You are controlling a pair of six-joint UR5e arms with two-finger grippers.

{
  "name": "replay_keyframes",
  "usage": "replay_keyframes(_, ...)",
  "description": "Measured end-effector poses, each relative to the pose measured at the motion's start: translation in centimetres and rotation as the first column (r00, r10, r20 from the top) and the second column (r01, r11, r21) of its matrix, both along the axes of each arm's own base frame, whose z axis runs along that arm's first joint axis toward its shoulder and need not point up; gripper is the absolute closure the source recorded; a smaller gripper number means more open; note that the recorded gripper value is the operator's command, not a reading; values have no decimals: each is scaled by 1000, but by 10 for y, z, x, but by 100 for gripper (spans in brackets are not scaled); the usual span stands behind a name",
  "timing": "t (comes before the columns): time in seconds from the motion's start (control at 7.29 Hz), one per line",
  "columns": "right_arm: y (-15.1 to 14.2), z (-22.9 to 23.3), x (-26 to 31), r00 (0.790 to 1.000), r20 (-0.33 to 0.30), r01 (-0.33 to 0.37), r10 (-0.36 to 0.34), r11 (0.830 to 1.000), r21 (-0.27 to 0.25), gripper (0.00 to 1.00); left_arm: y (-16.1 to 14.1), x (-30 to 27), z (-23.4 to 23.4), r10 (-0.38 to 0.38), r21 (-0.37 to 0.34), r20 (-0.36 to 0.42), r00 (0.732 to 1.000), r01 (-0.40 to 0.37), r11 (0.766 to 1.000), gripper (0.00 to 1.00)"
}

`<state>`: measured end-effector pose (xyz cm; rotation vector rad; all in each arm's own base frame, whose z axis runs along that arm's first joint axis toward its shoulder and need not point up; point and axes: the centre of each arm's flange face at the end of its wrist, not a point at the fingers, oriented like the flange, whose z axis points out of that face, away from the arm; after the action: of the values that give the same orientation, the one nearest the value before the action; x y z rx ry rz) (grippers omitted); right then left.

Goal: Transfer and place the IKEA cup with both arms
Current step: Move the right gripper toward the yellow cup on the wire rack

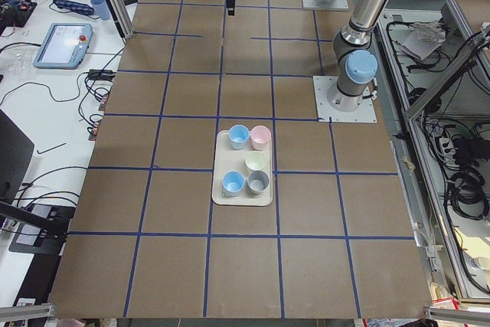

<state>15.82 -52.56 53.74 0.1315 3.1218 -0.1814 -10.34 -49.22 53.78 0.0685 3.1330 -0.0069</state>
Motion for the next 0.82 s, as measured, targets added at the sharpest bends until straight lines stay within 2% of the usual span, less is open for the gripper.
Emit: replay_keyframes(0.82,-3,1,-8,1000,0,7,-7,1000,-4,0,2,-1,2,-9,-7,0,1000,9,1000,0)
